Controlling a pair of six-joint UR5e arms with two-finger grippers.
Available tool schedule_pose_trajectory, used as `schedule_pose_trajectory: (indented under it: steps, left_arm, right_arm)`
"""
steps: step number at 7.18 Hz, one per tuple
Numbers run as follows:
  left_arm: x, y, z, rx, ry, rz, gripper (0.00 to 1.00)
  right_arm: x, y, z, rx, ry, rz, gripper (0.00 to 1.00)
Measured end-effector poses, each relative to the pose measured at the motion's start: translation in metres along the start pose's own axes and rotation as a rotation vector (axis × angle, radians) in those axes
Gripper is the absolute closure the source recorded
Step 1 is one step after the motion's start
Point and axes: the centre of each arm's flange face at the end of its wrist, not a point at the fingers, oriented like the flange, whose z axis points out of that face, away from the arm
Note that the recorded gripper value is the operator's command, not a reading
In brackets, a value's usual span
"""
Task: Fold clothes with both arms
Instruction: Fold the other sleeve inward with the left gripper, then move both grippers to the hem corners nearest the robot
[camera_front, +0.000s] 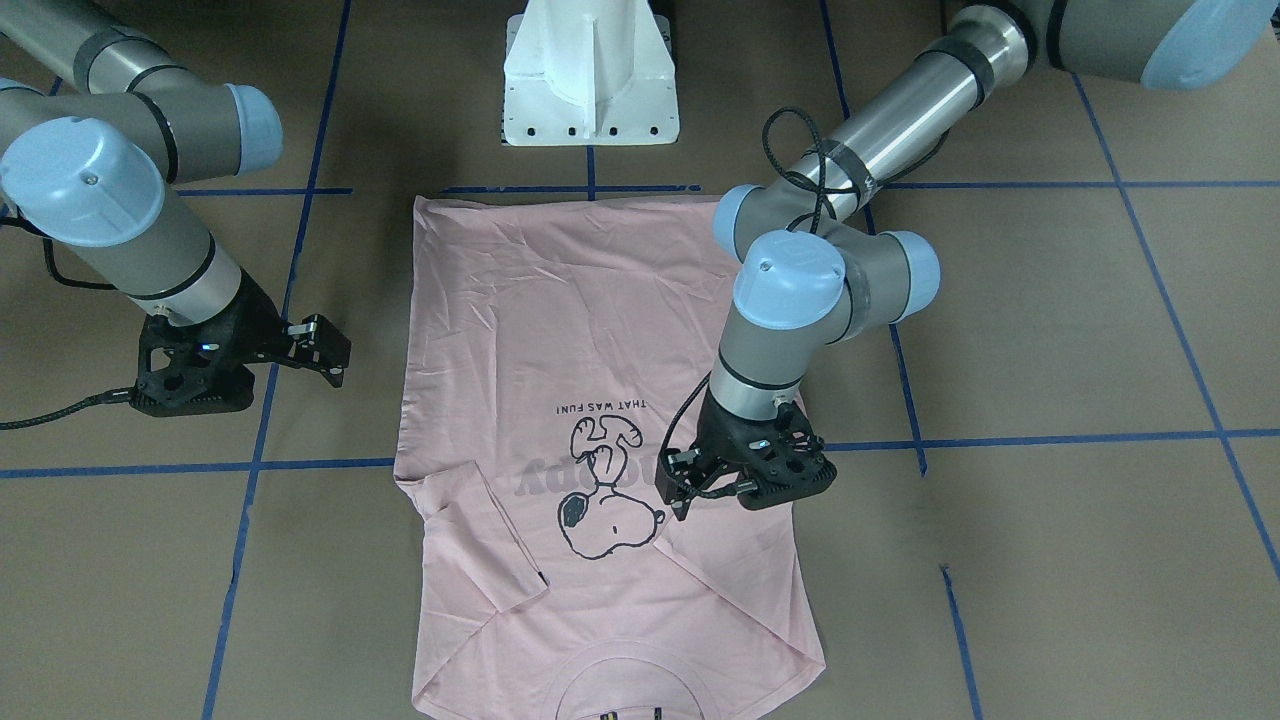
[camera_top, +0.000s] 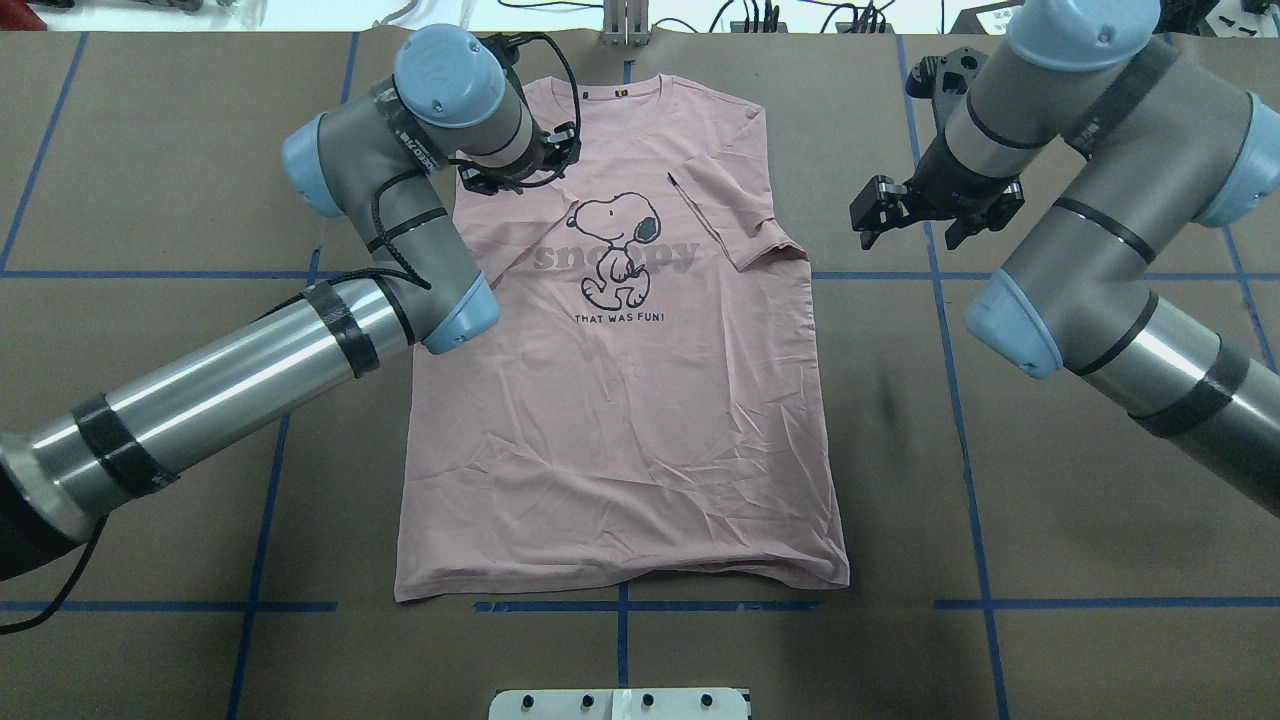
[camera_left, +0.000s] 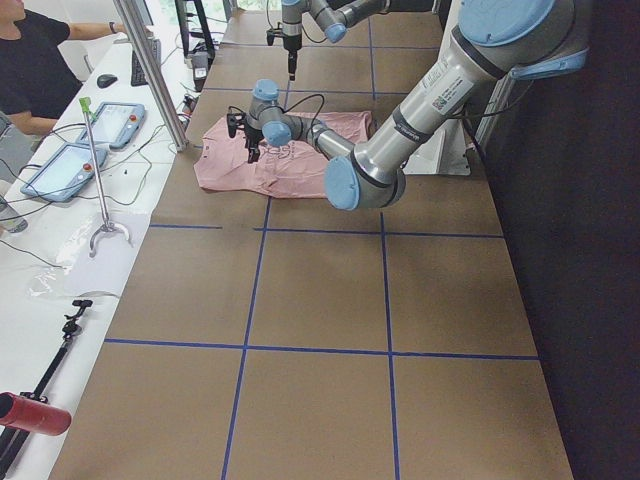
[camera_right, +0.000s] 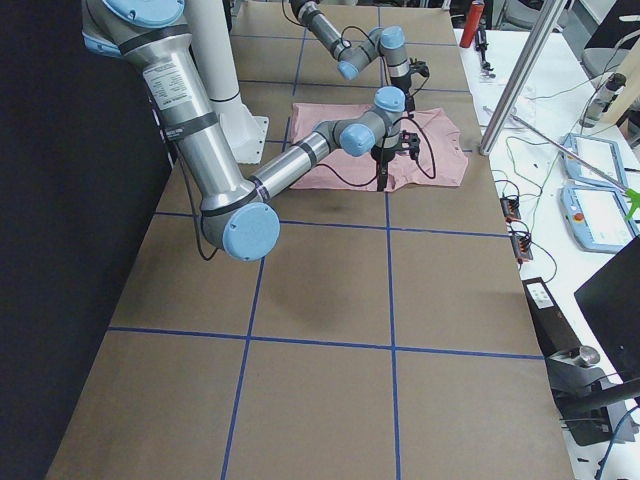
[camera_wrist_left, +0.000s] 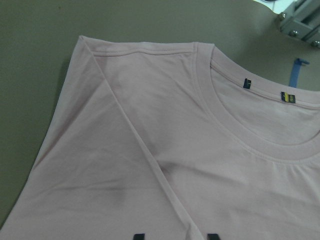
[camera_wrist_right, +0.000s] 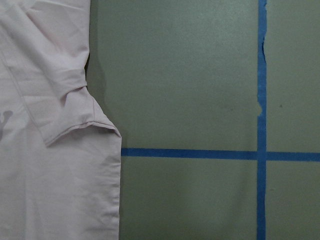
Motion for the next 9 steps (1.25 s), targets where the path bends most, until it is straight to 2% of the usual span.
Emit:
schedule_pose_trajectory:
  steps: [1, 2, 4, 6, 8, 9]
  left_arm:
    - [-0.015, 0.013, -0.026, -0.026, 0.002, 0.017, 0.00]
    - [-0.028, 0.033, -0.059, -0.046, -0.003, 0.029, 0.00]
    - [-0.049, 0.076, -0.130, -0.073, 0.019, 0.056, 0.00]
    - [-0.052, 0.103, -0.164, -0.084, 0.062, 0.080, 0.00]
    - [-0.051, 0.108, -0.171, -0.066, 0.073, 0.085, 0.00]
    - [-0.050, 0.108, -0.173, -0.059, 0.076, 0.084, 0.00]
  right_arm:
    - [0.002, 0.023, 0.010, 0.016, -0.036, 0.041, 0.00]
    - [0.001, 0.062, 0.017, 0.021, -0.045, 0.075, 0.00]
    - [-0.015, 0.173, 0.031, 0.039, -0.021, 0.111, 0.00]
    - [-0.058, 0.268, 0.061, 0.065, -0.004, 0.128, 0.01]
    - [-0.074, 0.312, 0.084, 0.061, 0.014, 0.105, 0.05]
    - [-0.077, 0.319, 0.093, 0.055, 0.023, 0.099, 0.13]
